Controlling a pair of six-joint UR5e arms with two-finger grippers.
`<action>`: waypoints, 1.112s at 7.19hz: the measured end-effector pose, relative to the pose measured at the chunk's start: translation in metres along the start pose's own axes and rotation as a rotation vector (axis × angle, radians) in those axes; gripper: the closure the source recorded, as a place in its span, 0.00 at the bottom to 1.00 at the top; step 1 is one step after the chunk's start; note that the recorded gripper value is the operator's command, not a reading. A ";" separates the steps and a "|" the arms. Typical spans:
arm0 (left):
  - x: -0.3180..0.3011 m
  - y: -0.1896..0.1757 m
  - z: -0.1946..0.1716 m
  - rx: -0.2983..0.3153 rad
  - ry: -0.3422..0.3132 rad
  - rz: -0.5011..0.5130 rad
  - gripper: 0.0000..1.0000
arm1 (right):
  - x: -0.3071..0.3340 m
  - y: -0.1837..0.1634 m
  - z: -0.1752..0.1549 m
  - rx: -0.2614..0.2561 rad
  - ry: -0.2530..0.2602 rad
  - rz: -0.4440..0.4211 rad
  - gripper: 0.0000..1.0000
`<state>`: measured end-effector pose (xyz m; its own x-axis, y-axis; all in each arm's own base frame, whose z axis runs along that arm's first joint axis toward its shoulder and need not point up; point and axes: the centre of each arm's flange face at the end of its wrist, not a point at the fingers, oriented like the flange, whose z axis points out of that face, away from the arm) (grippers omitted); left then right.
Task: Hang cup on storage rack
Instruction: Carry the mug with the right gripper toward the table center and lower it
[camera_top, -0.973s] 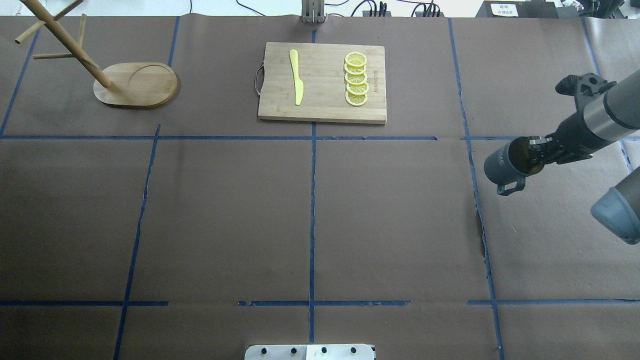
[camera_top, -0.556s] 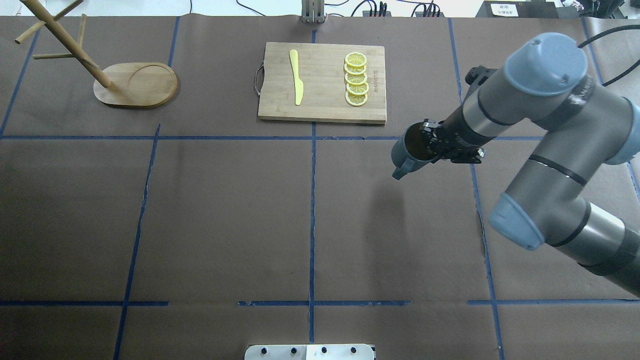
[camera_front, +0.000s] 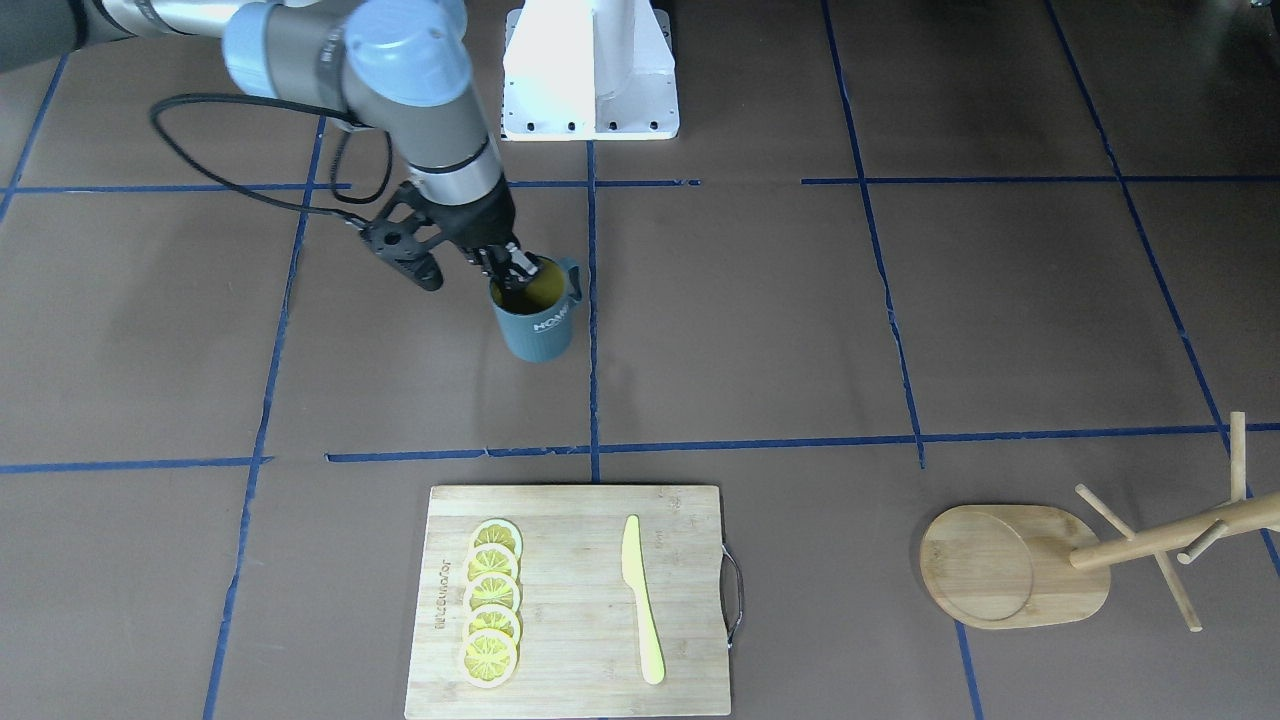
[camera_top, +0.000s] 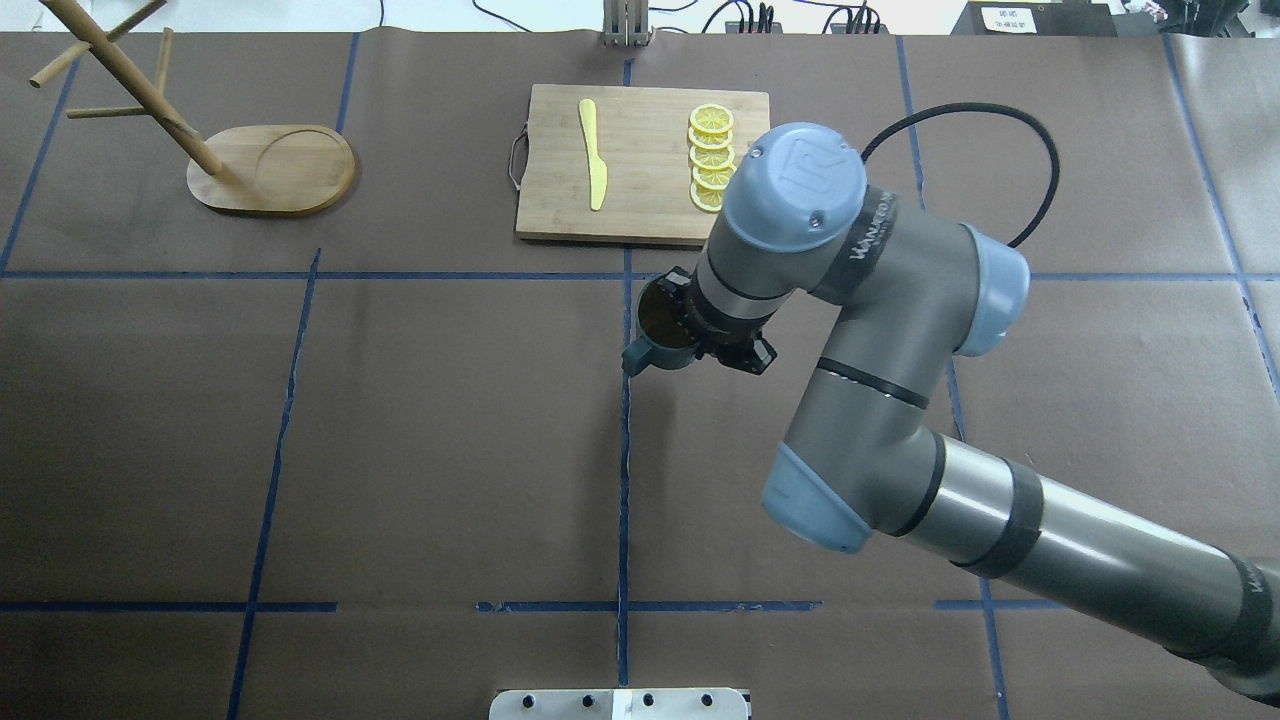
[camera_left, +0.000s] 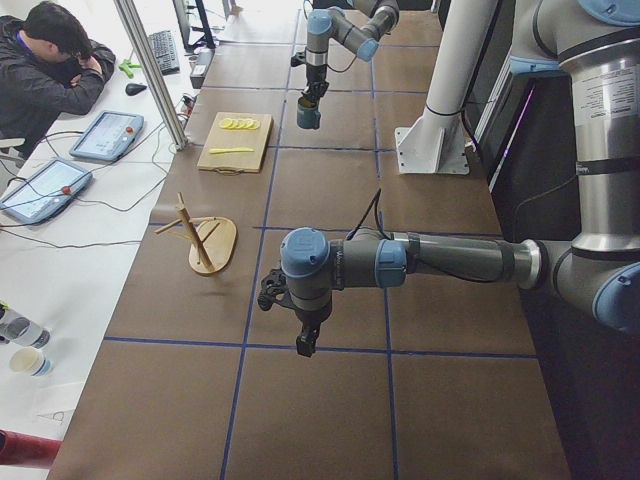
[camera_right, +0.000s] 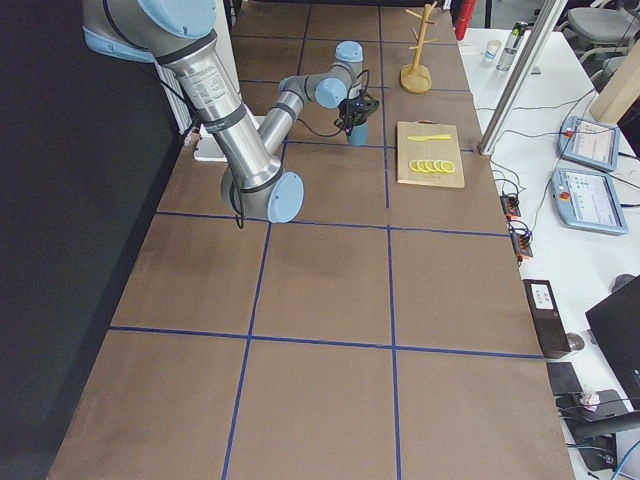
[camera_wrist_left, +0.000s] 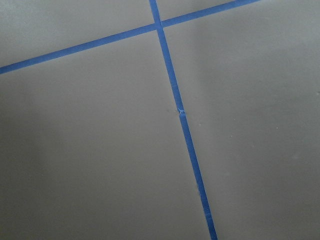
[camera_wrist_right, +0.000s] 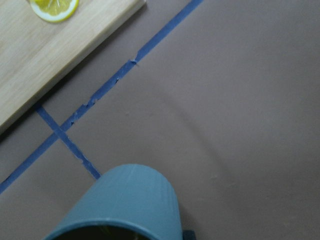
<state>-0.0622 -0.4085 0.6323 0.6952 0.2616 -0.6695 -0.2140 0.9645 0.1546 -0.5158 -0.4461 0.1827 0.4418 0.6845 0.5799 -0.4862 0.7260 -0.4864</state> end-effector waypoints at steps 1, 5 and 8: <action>0.000 0.000 0.000 0.000 0.000 -0.001 0.00 | -0.013 0.020 0.019 0.003 0.026 0.027 0.90; 0.001 0.000 0.000 0.001 0.000 0.001 0.00 | -0.011 0.067 0.056 -0.015 0.089 0.047 0.80; 0.001 0.000 0.000 0.001 -0.001 0.000 0.00 | -0.004 0.077 0.067 -0.015 0.105 0.040 0.00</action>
<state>-0.0619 -0.4084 0.6317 0.6958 0.2612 -0.6691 -0.2130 0.9647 0.1551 -0.6053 -0.3978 0.1865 0.4997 0.7154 0.4884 -0.4937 0.6985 -0.5181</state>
